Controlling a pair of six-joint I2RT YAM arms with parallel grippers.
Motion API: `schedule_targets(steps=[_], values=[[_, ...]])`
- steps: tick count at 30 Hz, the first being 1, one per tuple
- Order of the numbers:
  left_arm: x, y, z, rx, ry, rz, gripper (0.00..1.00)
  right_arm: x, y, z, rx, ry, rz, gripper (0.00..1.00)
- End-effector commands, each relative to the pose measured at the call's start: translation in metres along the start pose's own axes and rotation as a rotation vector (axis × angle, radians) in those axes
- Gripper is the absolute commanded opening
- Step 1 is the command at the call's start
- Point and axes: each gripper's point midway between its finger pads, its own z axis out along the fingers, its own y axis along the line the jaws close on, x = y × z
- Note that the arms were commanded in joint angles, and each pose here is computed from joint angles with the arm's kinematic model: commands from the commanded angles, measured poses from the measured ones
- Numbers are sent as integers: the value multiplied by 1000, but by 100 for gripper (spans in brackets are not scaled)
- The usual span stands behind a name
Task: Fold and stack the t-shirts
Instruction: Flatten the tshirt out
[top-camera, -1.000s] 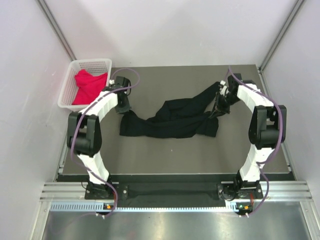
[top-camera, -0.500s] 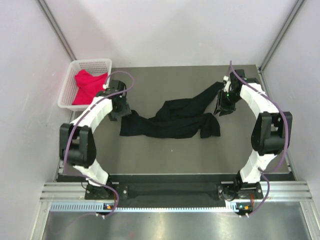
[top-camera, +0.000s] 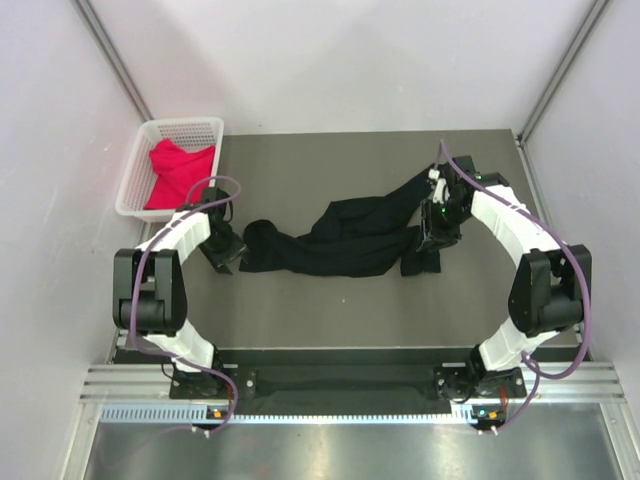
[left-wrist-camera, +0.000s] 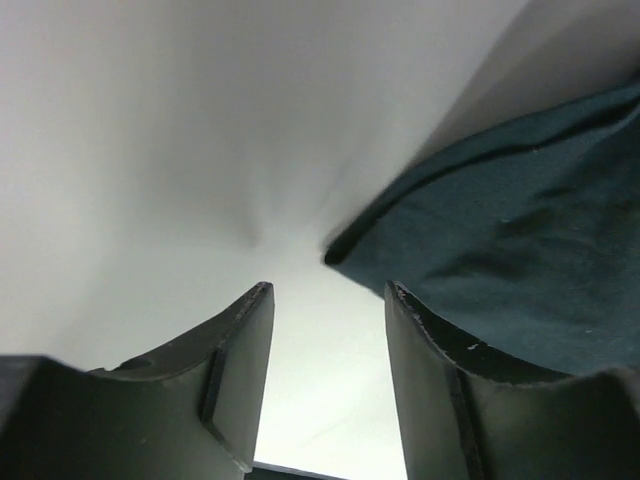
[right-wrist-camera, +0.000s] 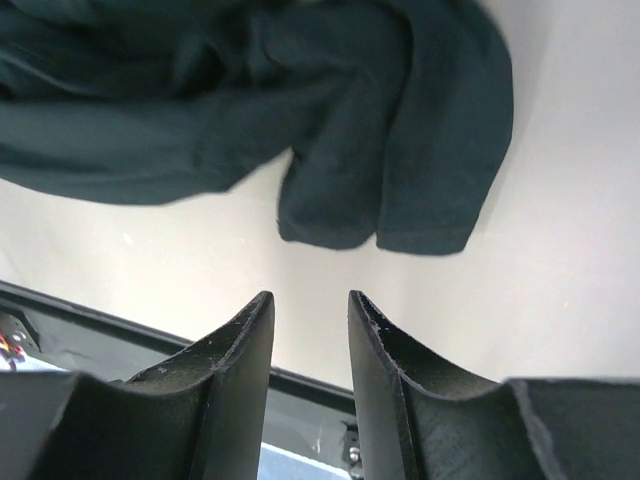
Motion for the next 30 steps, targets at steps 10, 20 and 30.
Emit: schedule_targets(steps=[10,20,30], values=[[16,-7,25,12,78,-105,53,3,7,-4,-36,-34,-28,36],[-4,-2,34,-52,5,-102,29,19,9,8,-13,-4,-41,37],[-18,-16,23,5,-38,-36,0,50,0,35,90,38,-77,41]])
